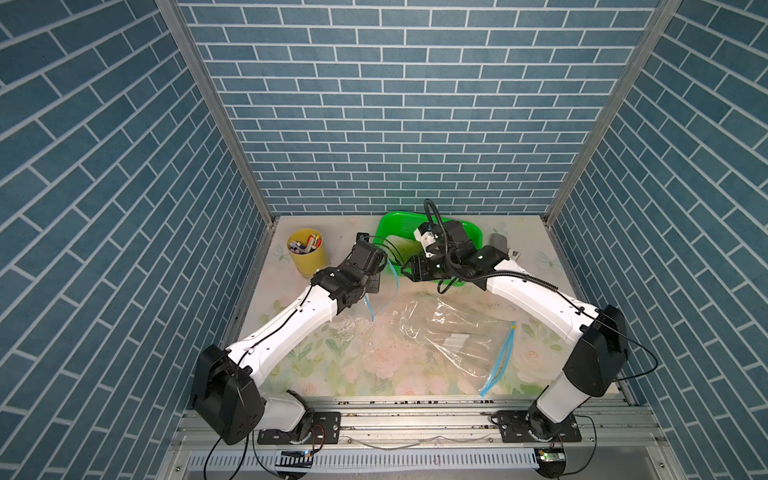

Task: Put the chinese cabbages into a zipper bag and zip it
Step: Open the zipper of the food storage bag at the center of the board, then pick up the Chinese cabbage from the basket.

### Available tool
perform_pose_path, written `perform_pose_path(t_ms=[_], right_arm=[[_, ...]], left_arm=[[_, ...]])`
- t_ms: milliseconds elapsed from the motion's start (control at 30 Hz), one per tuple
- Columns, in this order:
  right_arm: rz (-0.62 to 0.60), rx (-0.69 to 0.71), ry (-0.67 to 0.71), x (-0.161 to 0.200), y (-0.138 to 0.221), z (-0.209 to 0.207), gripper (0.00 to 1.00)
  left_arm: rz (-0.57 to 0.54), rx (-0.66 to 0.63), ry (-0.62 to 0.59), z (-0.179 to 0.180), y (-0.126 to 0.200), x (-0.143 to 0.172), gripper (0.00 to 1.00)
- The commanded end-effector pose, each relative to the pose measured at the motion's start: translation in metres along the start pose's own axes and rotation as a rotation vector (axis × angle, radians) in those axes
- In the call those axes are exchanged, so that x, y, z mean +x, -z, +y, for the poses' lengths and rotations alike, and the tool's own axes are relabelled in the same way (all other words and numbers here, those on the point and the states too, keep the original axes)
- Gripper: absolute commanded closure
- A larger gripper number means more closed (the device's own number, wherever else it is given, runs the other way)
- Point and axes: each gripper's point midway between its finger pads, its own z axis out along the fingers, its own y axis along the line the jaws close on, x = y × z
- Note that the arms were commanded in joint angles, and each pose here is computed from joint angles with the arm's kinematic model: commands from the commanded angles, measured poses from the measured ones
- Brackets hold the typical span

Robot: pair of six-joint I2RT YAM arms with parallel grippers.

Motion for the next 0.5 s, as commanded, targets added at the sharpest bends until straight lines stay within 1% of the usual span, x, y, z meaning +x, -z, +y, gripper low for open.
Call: perform_pose_path(t_ms=[0,133,167,233,367,467], right_arm=[[0.019,0.033,-0.111,-0.008,0.003,-0.021,0.43],[0.015,0.074,-0.206,-0.020,-0.009,-0.049,0.39],[0.012,0.082,-0.227,-0.024,-0.014,-0.054,0.37],[0.010,0.096,-0.256,-0.030,-0.025,-0.061,0.31],[0.009,0.093,-0.311,-0.040,-0.046,-0.068,0.28],[0.009,0.119,-0.358,-0.042,-0.060,-0.079,0.27]], left_arm=[[0.002,0.006,0.001,0.001,-0.006,0.004,1.00],[0.010,0.018,0.002,-0.001,-0.007,0.006,1.00],[0.009,0.018,0.001,0.000,-0.007,0.006,1.00],[0.008,0.022,0.001,0.000,-0.007,0.007,1.00],[0.010,0.028,0.007,0.002,-0.006,0.008,1.00],[0.005,0.028,0.008,0.004,-0.006,0.010,1.00]])
